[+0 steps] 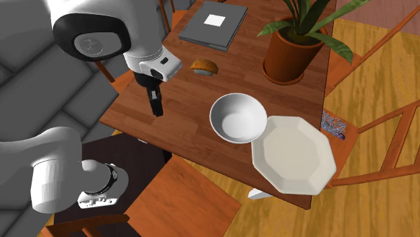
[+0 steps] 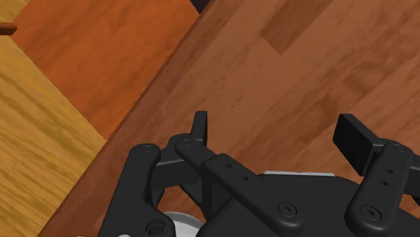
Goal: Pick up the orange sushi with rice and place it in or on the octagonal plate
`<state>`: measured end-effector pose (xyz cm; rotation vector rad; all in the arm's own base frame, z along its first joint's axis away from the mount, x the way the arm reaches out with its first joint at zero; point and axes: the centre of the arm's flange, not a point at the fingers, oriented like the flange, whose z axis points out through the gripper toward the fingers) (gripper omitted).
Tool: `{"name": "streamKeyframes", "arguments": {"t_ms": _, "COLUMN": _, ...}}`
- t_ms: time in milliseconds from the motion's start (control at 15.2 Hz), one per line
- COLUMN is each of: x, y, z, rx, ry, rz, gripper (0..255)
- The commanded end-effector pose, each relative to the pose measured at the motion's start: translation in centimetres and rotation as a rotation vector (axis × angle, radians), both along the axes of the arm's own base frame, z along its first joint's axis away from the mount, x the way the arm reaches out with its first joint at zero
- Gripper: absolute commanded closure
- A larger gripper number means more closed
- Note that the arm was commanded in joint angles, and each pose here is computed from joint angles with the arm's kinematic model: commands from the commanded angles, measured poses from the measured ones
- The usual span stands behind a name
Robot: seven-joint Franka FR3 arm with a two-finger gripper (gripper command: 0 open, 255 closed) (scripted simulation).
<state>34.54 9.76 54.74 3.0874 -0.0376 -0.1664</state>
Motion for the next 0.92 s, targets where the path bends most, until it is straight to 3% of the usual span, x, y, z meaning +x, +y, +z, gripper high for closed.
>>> {"name": "streamKeyframes", "arguments": {"t_ms": 0, "x": 1.5, "y": 2.0, "z": -0.7, "rx": 0.005, "ry": -0.012, "rz": -0.034, "gripper": 0}}
{"name": "streamKeyframes", "arguments": {"t_ms": 858, "x": 12.0, "y": 13.6, "z": -4.3, "rx": 0.029, "ry": -0.084, "rz": -0.238, "gripper": 0}}
